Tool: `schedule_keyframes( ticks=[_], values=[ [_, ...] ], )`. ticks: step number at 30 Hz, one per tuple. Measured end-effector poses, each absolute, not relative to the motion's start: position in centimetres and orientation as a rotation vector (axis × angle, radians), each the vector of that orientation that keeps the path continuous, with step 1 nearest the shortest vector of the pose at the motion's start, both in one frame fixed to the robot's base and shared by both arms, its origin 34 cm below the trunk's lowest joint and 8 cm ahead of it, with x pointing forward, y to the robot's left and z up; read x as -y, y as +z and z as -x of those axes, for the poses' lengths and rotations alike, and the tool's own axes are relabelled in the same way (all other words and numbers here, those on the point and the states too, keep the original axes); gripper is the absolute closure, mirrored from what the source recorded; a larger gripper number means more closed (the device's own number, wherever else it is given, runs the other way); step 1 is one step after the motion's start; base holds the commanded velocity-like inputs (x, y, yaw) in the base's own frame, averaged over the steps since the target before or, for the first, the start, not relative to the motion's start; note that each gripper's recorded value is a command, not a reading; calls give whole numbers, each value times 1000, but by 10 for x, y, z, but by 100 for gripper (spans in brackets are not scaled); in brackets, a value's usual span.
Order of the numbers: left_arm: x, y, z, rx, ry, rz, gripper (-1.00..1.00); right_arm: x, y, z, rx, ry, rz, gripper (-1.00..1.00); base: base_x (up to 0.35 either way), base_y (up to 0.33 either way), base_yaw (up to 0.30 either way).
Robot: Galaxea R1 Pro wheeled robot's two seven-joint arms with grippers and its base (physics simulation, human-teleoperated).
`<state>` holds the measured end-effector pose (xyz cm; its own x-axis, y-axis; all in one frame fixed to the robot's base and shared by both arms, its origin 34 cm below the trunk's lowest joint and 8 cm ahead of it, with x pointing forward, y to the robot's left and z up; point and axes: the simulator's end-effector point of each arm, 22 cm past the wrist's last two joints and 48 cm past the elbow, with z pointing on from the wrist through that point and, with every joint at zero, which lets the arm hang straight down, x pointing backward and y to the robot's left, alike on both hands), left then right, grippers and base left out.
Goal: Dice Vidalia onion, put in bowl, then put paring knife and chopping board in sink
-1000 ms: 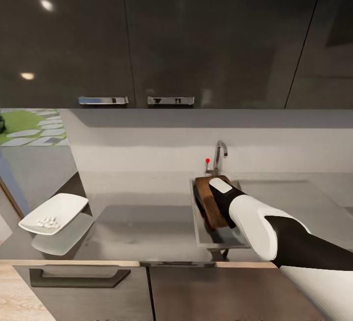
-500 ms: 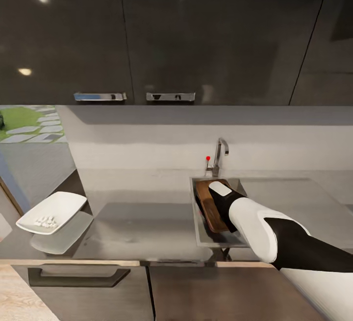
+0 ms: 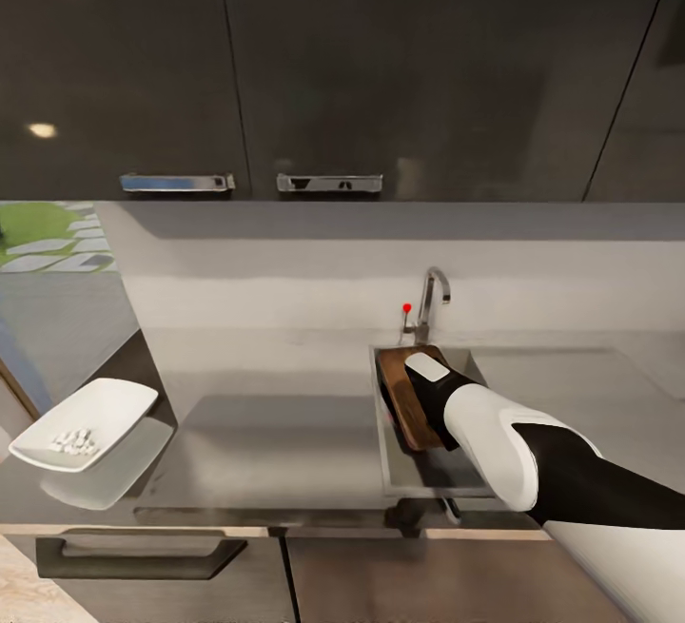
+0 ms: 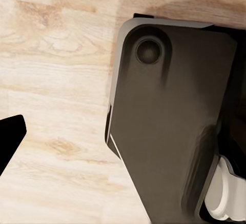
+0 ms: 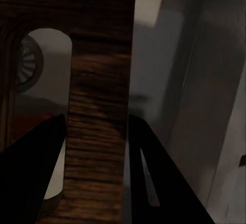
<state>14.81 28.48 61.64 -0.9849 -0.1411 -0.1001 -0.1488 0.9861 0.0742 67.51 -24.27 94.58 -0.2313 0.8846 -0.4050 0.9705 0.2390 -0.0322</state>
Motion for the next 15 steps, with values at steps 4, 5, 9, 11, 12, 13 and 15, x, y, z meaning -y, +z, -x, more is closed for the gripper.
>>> schedule_keyframes(
  ticks=[4, 5, 9, 11, 12, 13, 15],
  values=[
    [-285, 616, -146, -3043, 125, 222, -100, 243, 942, -674, -2219, -410, -1725, 100, 3, 0, 0],
    [-285, 616, -145, -3045, 126, 222, -100, 243, 941, -674, -2221, -412, -1724, 100, 0, 0, 0],
    [-285, 616, -142, -3051, 127, 222, -100, 242, 937, -674, -2227, -415, -1724, 100, 0, 0, 0],
    [-285, 616, -141, -3054, 127, 222, -100, 242, 935, -674, -2231, -416, -1723, 100, 0, 0, 0],
    [-285, 616, -141, -3056, 127, 222, -100, 242, 935, -675, -2232, -416, -1722, 100, 0, 0, 0],
    [-285, 616, -140, -3058, 128, 222, -100, 242, 934, -676, -2233, -408, -1716, 100, 0, 0, 0],
    [-285, 616, -138, -3061, 128, 222, -100, 240, 931, -682, -2233, -379, -1700, 100, 0, 0, 0]
  ],
)
